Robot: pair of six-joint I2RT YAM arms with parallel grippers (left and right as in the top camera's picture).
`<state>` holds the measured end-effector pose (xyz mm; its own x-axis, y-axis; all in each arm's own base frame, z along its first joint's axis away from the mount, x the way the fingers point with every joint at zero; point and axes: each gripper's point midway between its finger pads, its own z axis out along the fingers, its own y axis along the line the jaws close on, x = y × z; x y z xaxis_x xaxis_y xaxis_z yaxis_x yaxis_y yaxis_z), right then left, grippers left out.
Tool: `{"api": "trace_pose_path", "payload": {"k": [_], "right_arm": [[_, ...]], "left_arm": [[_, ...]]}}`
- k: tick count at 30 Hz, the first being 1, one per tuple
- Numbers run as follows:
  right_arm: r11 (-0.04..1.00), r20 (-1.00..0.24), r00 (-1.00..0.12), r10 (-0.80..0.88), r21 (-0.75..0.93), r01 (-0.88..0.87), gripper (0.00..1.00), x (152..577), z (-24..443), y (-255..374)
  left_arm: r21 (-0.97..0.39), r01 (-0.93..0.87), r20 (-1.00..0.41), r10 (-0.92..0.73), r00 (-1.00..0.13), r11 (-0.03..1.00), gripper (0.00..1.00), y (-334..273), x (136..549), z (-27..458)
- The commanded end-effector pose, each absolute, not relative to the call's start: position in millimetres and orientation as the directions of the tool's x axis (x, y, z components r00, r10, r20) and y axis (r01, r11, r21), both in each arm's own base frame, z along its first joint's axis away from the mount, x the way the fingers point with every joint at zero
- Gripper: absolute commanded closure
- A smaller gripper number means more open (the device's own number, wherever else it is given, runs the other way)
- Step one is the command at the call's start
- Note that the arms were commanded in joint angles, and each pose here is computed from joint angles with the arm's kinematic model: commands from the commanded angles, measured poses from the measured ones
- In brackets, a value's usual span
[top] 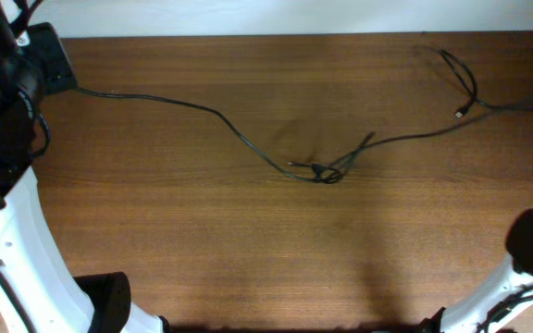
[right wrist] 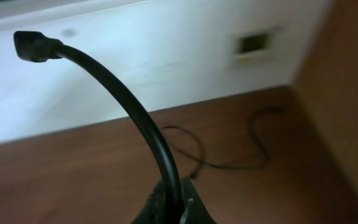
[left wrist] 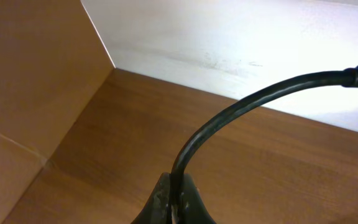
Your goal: Untangle cables
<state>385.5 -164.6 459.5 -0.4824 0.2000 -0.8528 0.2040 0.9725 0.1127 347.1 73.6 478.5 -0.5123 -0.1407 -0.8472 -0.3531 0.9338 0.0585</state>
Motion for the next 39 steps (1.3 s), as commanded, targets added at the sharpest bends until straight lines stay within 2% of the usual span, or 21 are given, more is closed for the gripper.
{"api": "trace_pose_path", "payload": {"k": [1, 4, 7, 10, 15, 18, 21, 25, 30, 32, 36, 39], "right_arm": [[0.928, -0.874, -0.396, 0.282, 0.143, 0.344, 0.96, 346.2, 476.7, -215.1], [0.9, -0.875, -0.346, 0.339, 0.195, 0.39, 0.96, 317.7, 479.9, -249.1], [0.892, -0.877, -0.321, 0.359, 0.22, 0.395, 0.96, 310.4, 480.8, -265.2], [0.835, -0.847, -0.297, 0.441, 0.265, 0.483, 0.96, 294.7, 465.0, -304.3], [0.836, -0.815, -0.32, 0.483, 0.321, 0.445, 0.96, 304.3, 448.0, -310.1], [0.886, -0.82, -0.358, 0.447, 0.35, 0.303, 0.96, 326.2, 452.1, -278.0], [0.927, -0.827, -0.419, 0.375, 0.325, 0.188, 0.96, 354.9, 450.5, -238.4], [0.953, -0.823, -0.495, 0.279, 0.3, 0.038, 0.96, 389.2, 445.2, -174.7], [0.962, -0.824, -0.522, 0.221, 0.271, -0.019, 0.96, 401.5, 442.3, -147.5], [0.961, -0.819, -0.532, 0.216, 0.274, -0.031, 0.96, 402.1, 440.6, -141.7], [0.962, -0.818, -0.534, 0.211, 0.27, -0.033, 0.96, 401.6, 440.0, -141.6], [0.963, -0.82, -0.534, 0.207, 0.266, -0.036, 0.96, 401.5, 440.2, -141.6]], "left_arm": [[0.042, -0.372, -0.862, -0.155, -0.483, 0.927, 1.0, 76.0, 345.3, 485.3], [0.052, -0.387, -0.863, -0.154, -0.481, 0.921, 1.0, 79.2, 344.2, 485.8], [0.065, -0.405, -0.861, -0.154, -0.485, 0.912, 1.0, 82.9, 342.1, 485.2], [0.075, -0.424, -0.862, -0.155, -0.482, 0.902, 1.0, 87.5, 340.5, 485.8], [0.067, -0.415, -0.863, -0.156, -0.481, 0.907, 1.0, 85.7, 341.7, 485.9], [-0.043, -0.244, -0.856, -0.161, -0.491, 0.969, 1.0, 51.1, 361.8, 482.1], [-0.125, -0.049, -0.826, -0.131, -0.548, 0.991, 1.0, 0.9, 391.5, 464.3], [-0.088, 0.113, -0.753, 0.008, -0.658, 0.99, 1.0, -74.4, 427.1, 413.8], [-0.002, 0.032, -0.652, 0.023, -0.758, 0.999, 1.0, -59.9, 452.5, 359.4], [0.026, 0.042, -0.473, 0.049, -0.88, 0.999, 1.0, -67.4, 477.0, 274.5], [0.047, 0.074, -0.248, 0.083, -0.965, 0.996, 1.0, -87.6, 511.6, 138.9], [0.049, 0.095, -0.209, 0.104, -0.972, 0.994, 1.0, -99.6, 517.9, 104.1]]}}
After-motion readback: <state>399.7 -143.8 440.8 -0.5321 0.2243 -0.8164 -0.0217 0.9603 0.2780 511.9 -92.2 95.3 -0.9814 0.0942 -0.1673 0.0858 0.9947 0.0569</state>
